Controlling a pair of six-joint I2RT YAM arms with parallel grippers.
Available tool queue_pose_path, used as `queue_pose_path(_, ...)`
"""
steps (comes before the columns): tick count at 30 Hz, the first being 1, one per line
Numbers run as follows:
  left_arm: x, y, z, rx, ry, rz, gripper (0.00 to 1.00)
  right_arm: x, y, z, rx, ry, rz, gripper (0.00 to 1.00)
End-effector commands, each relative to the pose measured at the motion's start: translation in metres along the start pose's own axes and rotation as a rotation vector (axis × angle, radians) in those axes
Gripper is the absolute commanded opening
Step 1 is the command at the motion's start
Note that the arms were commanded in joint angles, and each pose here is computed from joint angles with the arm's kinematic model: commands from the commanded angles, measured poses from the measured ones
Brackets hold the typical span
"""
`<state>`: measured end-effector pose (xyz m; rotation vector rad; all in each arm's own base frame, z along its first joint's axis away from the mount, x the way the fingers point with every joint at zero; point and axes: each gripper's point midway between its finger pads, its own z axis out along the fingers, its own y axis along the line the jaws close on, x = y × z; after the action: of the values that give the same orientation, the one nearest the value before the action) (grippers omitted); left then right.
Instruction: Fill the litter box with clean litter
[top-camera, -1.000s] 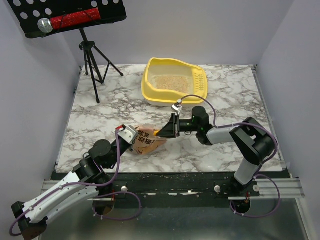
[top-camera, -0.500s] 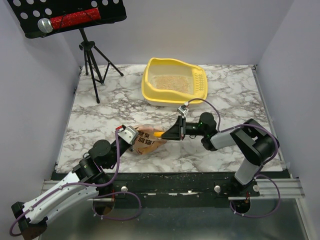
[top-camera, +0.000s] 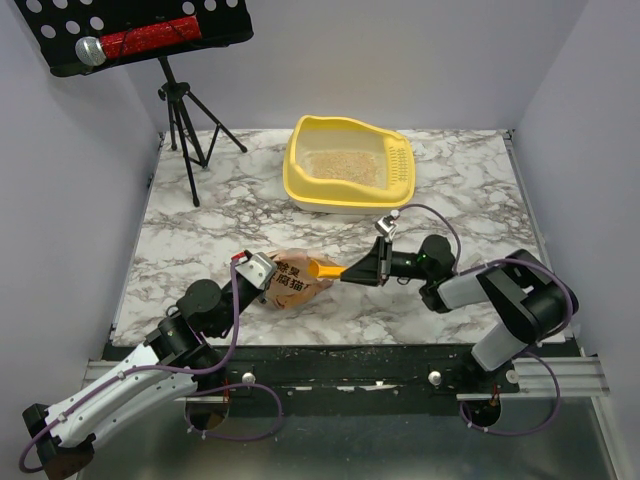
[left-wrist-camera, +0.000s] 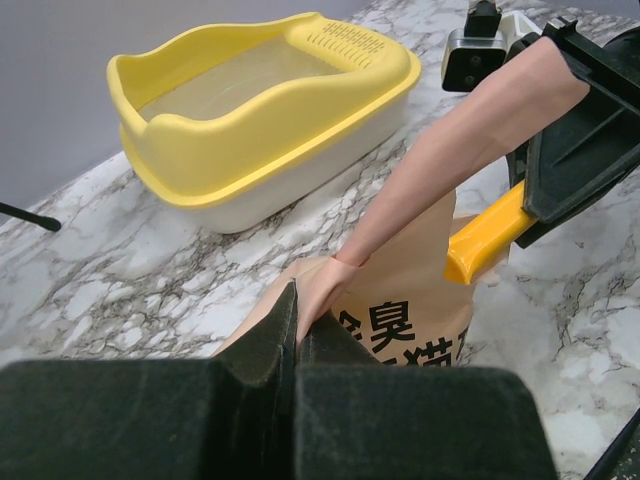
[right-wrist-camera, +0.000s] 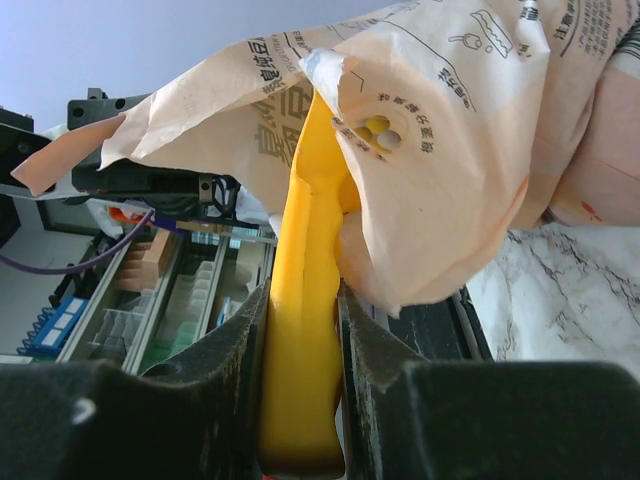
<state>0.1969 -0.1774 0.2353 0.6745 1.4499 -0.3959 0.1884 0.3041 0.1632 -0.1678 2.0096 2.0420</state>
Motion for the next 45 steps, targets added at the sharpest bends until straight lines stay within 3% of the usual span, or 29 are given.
queue_pose_path(1, -0.041, -0.007, 0.001, 0.048, -0.155, -0.027, 0.00, 0.003, 0.015, -0.014, -0.052, -0.001, -0.076, 0.01)
queue_pose_path(18, -0.036, -0.012, 0.005, 0.069, -0.142, -0.027, 0.00, 0.004, 0.025, -0.042, -0.046, -0.042, -0.101, 0.01)
queue_pose_path(45, -0.040, -0.010, 0.003, 0.065, -0.158, -0.032, 0.00, -0.007, 0.026, -0.070, 0.166, -0.125, -0.142, 0.00)
